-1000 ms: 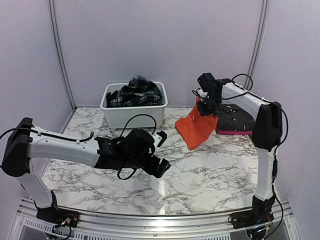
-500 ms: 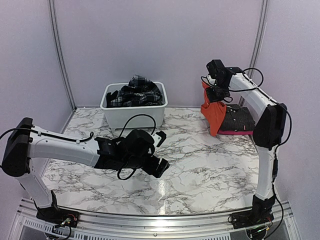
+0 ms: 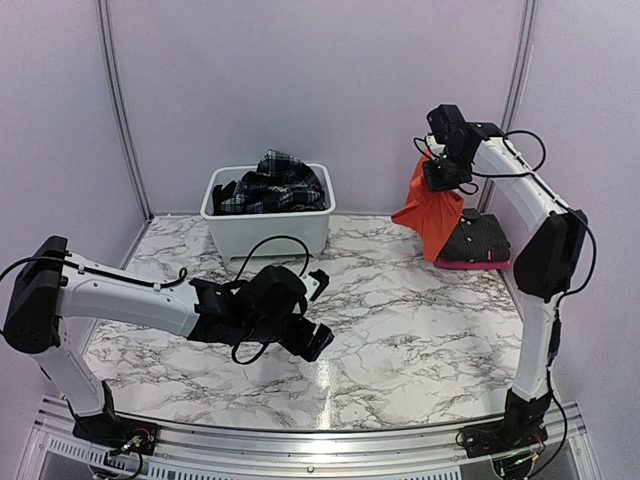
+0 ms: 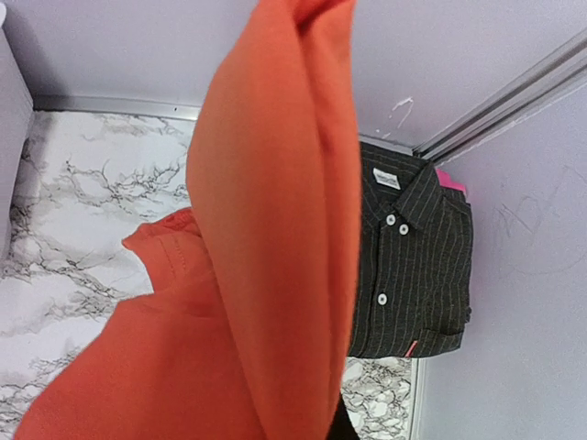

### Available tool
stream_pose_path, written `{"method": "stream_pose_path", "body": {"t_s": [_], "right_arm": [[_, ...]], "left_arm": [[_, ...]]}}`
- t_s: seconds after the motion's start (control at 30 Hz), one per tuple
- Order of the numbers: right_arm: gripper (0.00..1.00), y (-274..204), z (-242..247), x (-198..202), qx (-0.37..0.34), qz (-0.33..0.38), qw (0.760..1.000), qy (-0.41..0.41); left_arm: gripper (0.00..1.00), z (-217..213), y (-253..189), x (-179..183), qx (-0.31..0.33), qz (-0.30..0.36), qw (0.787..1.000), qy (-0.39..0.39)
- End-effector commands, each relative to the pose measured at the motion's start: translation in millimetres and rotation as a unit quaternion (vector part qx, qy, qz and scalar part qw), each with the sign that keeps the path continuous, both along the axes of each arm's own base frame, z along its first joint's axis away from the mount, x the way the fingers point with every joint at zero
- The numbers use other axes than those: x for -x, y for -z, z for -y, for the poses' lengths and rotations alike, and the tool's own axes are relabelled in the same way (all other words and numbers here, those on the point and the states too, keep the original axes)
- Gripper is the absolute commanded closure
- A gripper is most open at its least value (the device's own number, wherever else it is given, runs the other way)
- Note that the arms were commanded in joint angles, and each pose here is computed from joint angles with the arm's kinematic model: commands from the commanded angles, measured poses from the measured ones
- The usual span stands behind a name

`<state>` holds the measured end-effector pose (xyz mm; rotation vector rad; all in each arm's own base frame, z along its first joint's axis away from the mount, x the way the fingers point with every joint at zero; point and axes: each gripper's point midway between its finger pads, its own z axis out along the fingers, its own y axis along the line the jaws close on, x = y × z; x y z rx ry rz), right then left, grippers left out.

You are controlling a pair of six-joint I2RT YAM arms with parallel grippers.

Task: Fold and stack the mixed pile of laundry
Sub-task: Place the square-folded T-shirt at the corner of the board.

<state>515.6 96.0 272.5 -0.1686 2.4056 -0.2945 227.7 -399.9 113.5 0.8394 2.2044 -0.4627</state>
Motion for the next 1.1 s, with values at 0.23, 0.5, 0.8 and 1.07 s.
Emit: {"method": "stream_pose_path", "body": {"t_s": [0.23, 0.5, 0.8, 1.07], "right_arm": [[1.0, -10.8, 76.8, -31.1, -0.081, 0.032, 0.995, 0.047], [1.0, 27.5, 145.8, -49.7, -0.128, 0.01, 0.988, 0.09], [0.91, 58.6, 204.1, -63.2, -0.173, 0.005, 0.977, 0.125], [0.43, 54.4, 233.5, -59.0, -0.168, 0.016, 0.972, 0.165]], "left_arm": [[0.01, 1.1, -1.3, -7.1, -0.019, 0.012, 1.0, -0.003], [0.01, 2.7, 0.3, -11.5, -0.038, 0.017, 0.999, 0.0], [0.01, 2.4, 8.0, -15.1, -0.052, 0.009, 0.999, 0.001], [0.01, 3.1, 11.6, -21.4, -0.052, -0.004, 0.999, -0.001]]}}
